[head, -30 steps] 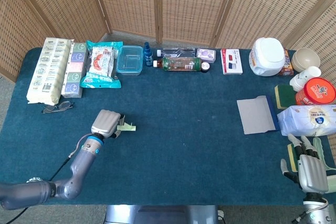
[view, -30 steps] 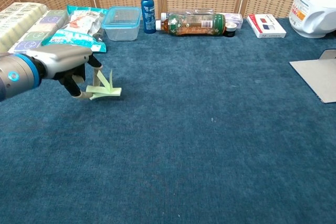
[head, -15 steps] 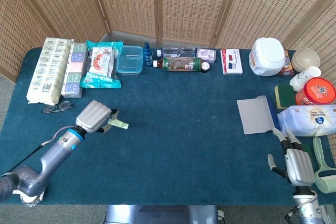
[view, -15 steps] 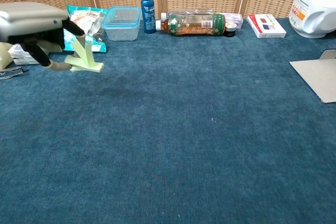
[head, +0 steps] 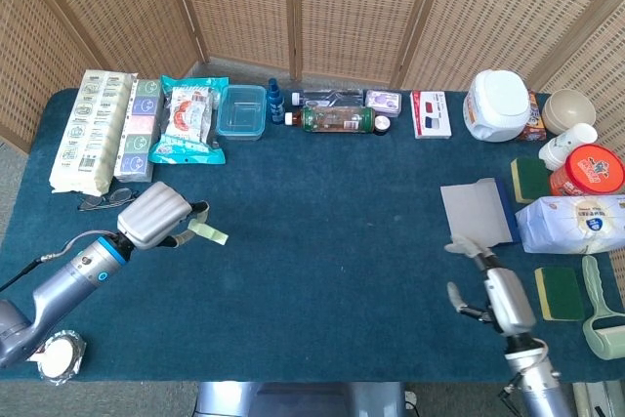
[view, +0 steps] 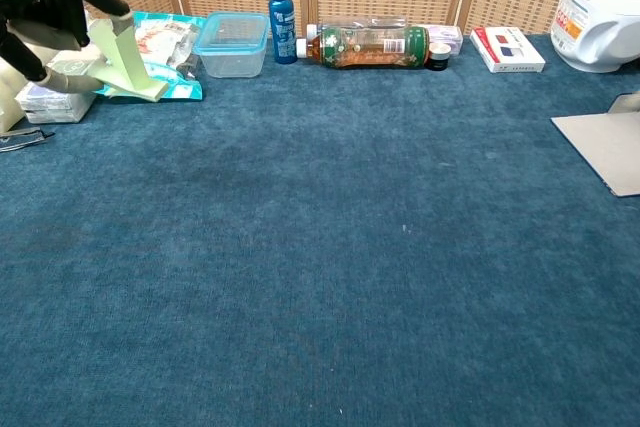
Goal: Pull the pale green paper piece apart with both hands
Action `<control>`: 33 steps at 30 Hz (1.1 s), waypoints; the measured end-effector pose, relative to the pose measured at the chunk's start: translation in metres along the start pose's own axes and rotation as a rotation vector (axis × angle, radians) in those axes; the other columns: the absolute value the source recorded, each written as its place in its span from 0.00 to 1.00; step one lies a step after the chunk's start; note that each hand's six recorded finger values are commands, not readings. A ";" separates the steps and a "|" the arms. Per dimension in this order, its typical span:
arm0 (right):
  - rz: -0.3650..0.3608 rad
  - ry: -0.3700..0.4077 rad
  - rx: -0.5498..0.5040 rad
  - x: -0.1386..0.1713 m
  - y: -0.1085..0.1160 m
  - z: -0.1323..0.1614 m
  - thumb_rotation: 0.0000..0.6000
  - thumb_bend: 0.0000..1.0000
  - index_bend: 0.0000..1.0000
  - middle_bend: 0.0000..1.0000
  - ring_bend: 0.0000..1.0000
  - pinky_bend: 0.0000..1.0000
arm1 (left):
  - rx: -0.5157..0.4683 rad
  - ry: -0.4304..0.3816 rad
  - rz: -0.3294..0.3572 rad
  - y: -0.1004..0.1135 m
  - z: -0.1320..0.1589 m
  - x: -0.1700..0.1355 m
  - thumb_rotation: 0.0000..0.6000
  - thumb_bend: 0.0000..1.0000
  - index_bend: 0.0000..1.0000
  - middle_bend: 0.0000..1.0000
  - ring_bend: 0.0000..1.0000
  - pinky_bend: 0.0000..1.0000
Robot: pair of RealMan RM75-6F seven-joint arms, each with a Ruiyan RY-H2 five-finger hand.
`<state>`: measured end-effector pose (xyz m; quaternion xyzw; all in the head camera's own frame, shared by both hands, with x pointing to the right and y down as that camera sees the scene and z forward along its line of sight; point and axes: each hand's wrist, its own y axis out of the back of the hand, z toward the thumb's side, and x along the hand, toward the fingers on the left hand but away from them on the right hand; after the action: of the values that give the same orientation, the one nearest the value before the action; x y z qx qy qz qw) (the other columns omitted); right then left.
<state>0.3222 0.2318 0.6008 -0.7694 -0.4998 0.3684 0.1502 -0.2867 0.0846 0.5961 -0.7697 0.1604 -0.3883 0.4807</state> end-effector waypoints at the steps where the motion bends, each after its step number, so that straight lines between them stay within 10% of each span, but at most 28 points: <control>1: 0.013 0.016 -0.025 -0.002 -0.006 0.003 1.00 0.47 0.14 0.31 0.14 0.25 | -0.004 -0.008 0.002 0.001 0.001 0.000 1.00 0.48 0.75 1.00 1.00 1.00; 9: 0.140 0.138 -0.253 -0.029 -0.054 0.038 1.00 0.47 0.14 0.33 0.20 0.27 | 0.000 -0.085 -0.008 0.014 0.015 0.003 1.00 0.48 0.75 1.00 1.00 1.00; 15: 0.201 0.188 -0.330 -0.047 -0.071 0.060 1.00 0.47 0.15 0.45 0.38 0.47 | 0.010 -0.104 -0.029 0.019 0.019 0.006 1.00 0.48 0.75 1.00 1.00 1.00; 33: 0.246 0.145 -0.455 -0.082 -0.089 0.073 1.00 0.47 0.27 0.79 0.78 0.76 | 0.023 -0.143 -0.093 0.024 0.033 0.030 1.00 0.48 0.74 1.00 1.00 1.00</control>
<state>0.1917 0.1899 0.6385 -0.8626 -0.4606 0.2059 -0.0372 -0.2395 0.0751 0.5809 -0.7964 0.0852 -0.3562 0.4813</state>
